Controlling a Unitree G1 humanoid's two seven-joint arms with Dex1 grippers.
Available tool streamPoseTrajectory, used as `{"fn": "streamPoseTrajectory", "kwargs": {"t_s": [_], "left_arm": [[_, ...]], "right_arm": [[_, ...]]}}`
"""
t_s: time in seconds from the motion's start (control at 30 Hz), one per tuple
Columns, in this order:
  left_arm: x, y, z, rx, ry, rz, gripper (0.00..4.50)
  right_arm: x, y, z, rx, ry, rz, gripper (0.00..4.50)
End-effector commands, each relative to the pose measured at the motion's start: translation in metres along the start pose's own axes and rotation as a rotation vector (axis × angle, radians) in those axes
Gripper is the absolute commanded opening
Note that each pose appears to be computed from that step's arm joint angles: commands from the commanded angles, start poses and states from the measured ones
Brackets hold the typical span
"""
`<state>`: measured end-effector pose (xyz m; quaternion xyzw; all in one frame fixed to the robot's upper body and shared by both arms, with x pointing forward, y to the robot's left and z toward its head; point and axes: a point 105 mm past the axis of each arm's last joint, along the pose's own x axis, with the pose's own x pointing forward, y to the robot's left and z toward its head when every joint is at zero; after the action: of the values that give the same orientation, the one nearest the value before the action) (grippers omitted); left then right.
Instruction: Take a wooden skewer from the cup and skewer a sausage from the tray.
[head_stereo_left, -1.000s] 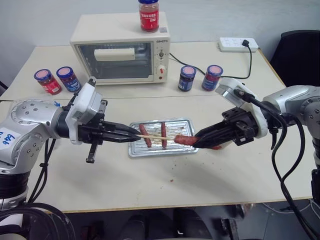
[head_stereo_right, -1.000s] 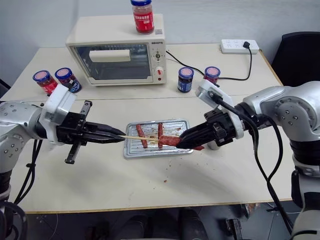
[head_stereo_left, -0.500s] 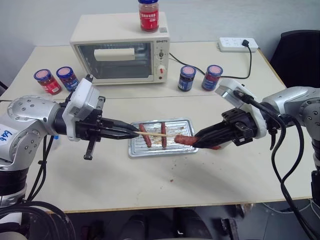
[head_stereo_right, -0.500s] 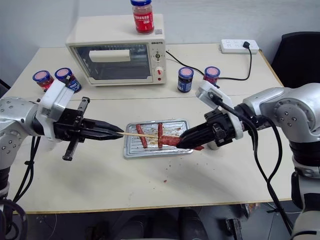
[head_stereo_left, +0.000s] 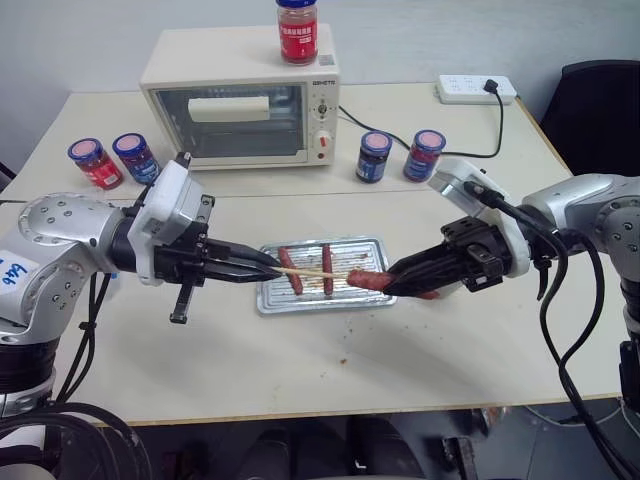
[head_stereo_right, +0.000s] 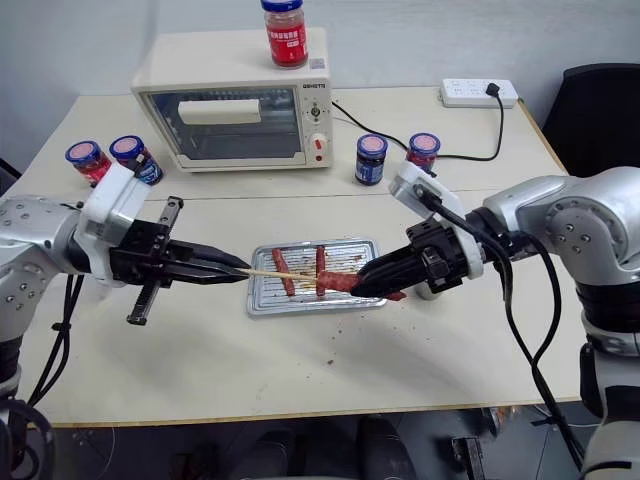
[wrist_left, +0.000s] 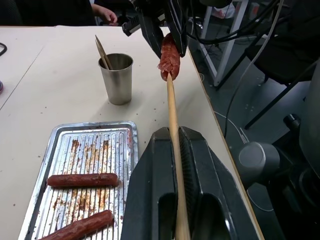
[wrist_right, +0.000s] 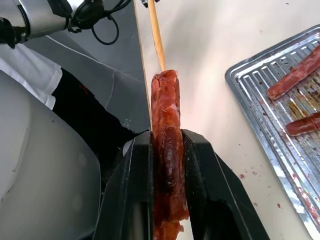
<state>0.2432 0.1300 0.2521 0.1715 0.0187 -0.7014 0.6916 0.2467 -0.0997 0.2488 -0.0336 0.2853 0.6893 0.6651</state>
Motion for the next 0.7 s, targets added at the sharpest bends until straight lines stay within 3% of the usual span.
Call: {"fn": "streamPoseTrajectory", "kwargs": {"t_s": [0.03, 0.67, 0.7], "left_arm": [[0.003, -0.001, 0.005, 0.036, -0.002, -0.011, 0.00], [0.027, 0.005, 0.010, 0.059, -0.074, -0.067, 0.00], [0.027, 0.005, 0.009, 0.058, -0.071, -0.064, 0.00]], "right_arm": [[-0.001, 0.010, 0.009, -0.046, -0.017, 0.024, 0.81], [0.015, 0.022, 0.019, -0.074, -0.036, 0.095, 0.81], [0.015, 0.022, 0.019, -0.073, -0.036, 0.094, 0.99]]}}
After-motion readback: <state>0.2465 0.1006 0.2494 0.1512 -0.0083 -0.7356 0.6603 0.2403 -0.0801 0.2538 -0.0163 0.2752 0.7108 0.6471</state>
